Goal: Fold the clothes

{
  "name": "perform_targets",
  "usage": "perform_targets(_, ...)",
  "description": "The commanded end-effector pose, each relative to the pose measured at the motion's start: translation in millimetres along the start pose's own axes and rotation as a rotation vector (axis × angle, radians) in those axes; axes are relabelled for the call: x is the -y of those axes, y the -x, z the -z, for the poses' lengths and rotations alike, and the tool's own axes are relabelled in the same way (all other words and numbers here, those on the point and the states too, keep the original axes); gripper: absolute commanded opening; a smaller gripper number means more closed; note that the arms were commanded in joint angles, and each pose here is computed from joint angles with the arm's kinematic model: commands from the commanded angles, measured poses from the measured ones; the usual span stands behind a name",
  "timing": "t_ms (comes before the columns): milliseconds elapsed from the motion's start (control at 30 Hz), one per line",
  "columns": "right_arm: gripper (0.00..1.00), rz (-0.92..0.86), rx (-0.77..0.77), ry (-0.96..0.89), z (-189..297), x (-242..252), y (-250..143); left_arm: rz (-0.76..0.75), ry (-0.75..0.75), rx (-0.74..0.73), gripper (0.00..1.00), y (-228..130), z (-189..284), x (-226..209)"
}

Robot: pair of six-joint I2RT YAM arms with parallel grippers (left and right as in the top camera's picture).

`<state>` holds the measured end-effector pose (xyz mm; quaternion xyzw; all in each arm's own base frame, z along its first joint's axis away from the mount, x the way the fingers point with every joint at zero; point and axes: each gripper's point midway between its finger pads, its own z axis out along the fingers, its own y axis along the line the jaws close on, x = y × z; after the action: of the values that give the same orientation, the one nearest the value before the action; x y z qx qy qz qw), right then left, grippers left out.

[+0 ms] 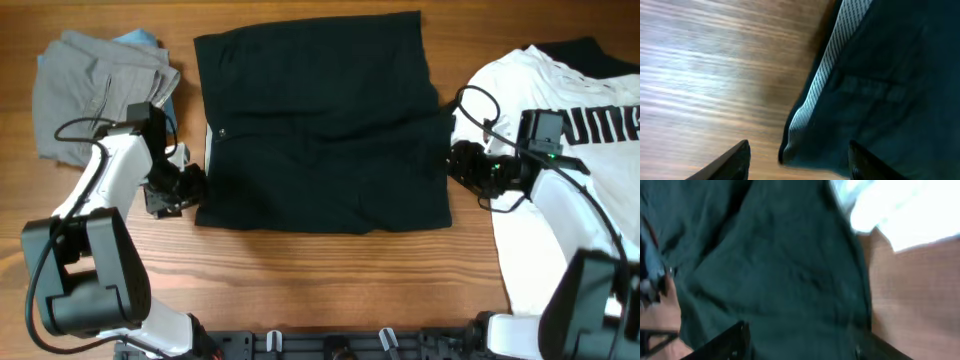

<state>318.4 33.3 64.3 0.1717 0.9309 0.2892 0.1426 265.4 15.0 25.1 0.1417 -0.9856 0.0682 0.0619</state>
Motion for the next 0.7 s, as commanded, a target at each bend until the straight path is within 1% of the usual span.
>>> perform_targets(0, 0.67, 0.053, -0.007, 0.015, 21, -14, -14, 0.042, -0.116, -0.019, 0.57, -12, -30, 13)
perform_targets(67, 0.67, -0.004, -0.057, -0.013, 23, -9, -28, 0.078, -0.161, 0.008, 0.49, -9, -38, 19)
perform_targets(133, 0.67, -0.092, -0.106, -0.097, 23, 7, -44, 0.098, -0.166, 0.032, 0.3, -5, -44, 18)
perform_targets(167, 0.67, -0.132, -0.137, -0.142, 23, 16, -54, 0.096, -0.166, 0.038, 0.13, -5, -46, 18)
perform_targets(200, 0.67, -0.158, -0.159, -0.168, 23, 22, -63, 0.096, -0.166, 0.037, 0.04, -5, -46, 18)
perform_targets(300, 0.56, -0.218, -0.233, -0.203, 15, 38, -93, 0.1, -0.163, 0.022, 0.04, -8, -42, 18)
perform_targets(333, 0.54, -0.243, -0.241, -0.21, 12, 42, -100, 0.103, -0.162, 0.016, 0.04, -7, -40, 18)
perform_targets(400, 0.54, -0.232, -0.226, -0.194, 3, 48, -104, 0.11, -0.161, 0.009, 0.04, -4, -29, 18)
perform_targets(500, 0.54, -0.205, -0.161, -0.169, -11, 54, -98, 0.109, -0.142, 0.017, 0.04, 2, -13, 17)
perform_targets(533, 0.45, -0.212, -0.142, -0.165, -13, 55, -96, 0.109, -0.116, 0.026, 0.04, 4, -9, 13)
perform_targets(567, 0.31, -0.185, -0.117, -0.157, -15, 55, -89, 0.11, -0.073, 0.036, 0.04, 6, -7, 6)
perform_targets(600, 0.07, -0.169, -0.104, -0.15, -14, 52, -83, 0.113, -0.023, 0.034, 0.04, 5, -6, -2)
perform_targets(633, 0.04, -0.168, -0.109, -0.152, -11, 50, -82, 0.116, 0.01, 0.027, 0.04, 2, -6, -8)
perform_targets(667, 0.04, -0.162, -0.122, -0.154, -5, 45, -78, 0.119, 0.049, 0.015, 0.04, -2, -6, -15)
